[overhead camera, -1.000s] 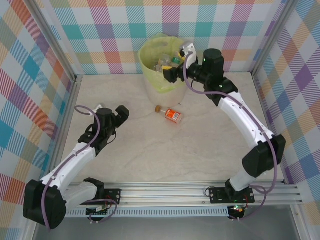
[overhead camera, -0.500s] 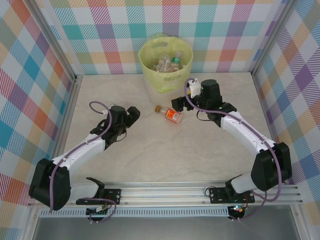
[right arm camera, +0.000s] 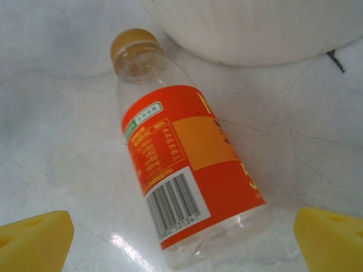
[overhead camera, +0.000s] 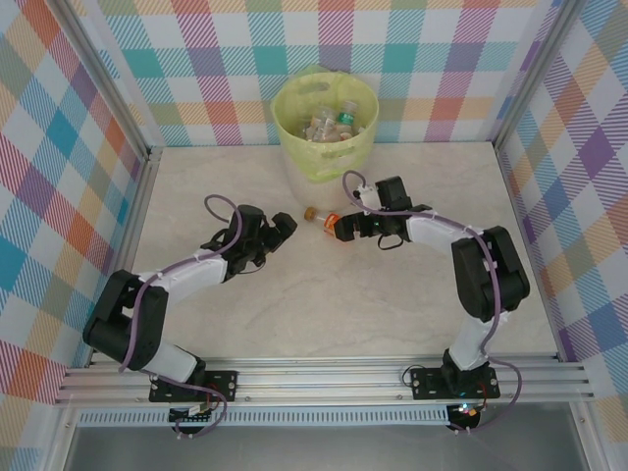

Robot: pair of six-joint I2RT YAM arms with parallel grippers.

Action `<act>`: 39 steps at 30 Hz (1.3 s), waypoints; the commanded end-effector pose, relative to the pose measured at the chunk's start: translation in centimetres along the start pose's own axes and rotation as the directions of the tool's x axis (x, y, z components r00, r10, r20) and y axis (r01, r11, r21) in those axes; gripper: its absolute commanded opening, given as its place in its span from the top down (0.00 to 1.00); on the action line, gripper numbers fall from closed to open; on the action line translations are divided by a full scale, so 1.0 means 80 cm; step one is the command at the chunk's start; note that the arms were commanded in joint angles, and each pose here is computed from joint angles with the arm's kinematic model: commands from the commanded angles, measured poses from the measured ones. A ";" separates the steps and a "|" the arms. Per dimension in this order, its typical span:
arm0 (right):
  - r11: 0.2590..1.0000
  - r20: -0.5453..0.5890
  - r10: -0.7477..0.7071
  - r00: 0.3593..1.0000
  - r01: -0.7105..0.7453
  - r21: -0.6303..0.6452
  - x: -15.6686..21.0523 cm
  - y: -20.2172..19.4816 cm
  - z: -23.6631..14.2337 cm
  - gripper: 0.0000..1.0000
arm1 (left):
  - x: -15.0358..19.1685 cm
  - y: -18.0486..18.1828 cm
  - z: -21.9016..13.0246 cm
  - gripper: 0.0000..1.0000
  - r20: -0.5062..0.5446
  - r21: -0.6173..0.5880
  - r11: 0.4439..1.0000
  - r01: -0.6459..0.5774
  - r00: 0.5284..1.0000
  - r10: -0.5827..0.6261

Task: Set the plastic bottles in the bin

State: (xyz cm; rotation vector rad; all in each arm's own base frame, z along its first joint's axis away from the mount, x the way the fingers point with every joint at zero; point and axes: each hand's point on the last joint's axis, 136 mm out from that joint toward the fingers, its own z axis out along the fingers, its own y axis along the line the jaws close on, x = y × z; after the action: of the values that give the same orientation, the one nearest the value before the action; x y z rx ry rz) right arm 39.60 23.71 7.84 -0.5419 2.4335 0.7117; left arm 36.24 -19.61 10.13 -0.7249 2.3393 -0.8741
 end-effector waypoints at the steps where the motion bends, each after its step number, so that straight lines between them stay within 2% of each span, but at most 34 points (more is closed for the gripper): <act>1: 0.999 0.015 -0.013 1.000 0.014 -0.039 -0.014 0.003 0.009 0.00 | 0.005 -0.026 0.008 0.00 -0.034 0.071 0.997 0.013 0.999 -0.011; 6: 0.999 0.039 -0.009 0.999 0.008 0.034 -0.014 -0.019 0.025 0.00 | 0.009 -0.023 0.019 0.00 -0.057 0.057 0.998 0.023 0.998 -0.020; 15: 0.996 0.000 -0.089 0.996 0.089 0.027 -0.004 -0.018 0.054 0.05 | 0.011 -0.017 0.027 0.00 -0.070 0.035 0.999 0.021 0.997 -0.019; 17: 0.994 -0.003 -0.103 0.995 0.103 0.038 -0.002 -0.019 0.059 0.09 | 0.011 -0.018 0.028 0.00 -0.071 0.034 0.999 0.016 0.997 -0.013; 21: 0.989 0.002 -0.131 0.991 0.131 0.069 0.001 -0.018 0.062 0.29 | 0.010 -0.023 0.027 0.00 -0.078 0.042 0.999 -0.002 0.997 0.006; 26: 0.980 0.093 -0.197 0.976 0.198 0.005 -0.005 0.013 0.038 0.42 | 0.009 -0.046 0.022 0.00 -0.086 0.113 0.993 -0.024 0.996 0.034; 33: 0.971 0.162 -0.212 0.964 0.227 -0.080 -0.007 0.047 0.011 0.43 | 0.006 -0.059 0.025 0.00 -0.081 0.157 0.988 -0.003 0.997 0.016; 39: 0.966 0.232 -0.152 0.961 0.194 -0.169 -0.013 0.086 -0.006 0.43 | 0.003 -0.065 0.039 0.00 -0.078 0.219 0.969 0.112 0.992 -0.097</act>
State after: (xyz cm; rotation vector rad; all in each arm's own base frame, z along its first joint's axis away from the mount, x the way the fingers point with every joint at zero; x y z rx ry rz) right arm 37.49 27.07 8.36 -0.7072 2.2065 0.7600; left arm 38.72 -23.21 10.58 -0.7084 2.3098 -1.0877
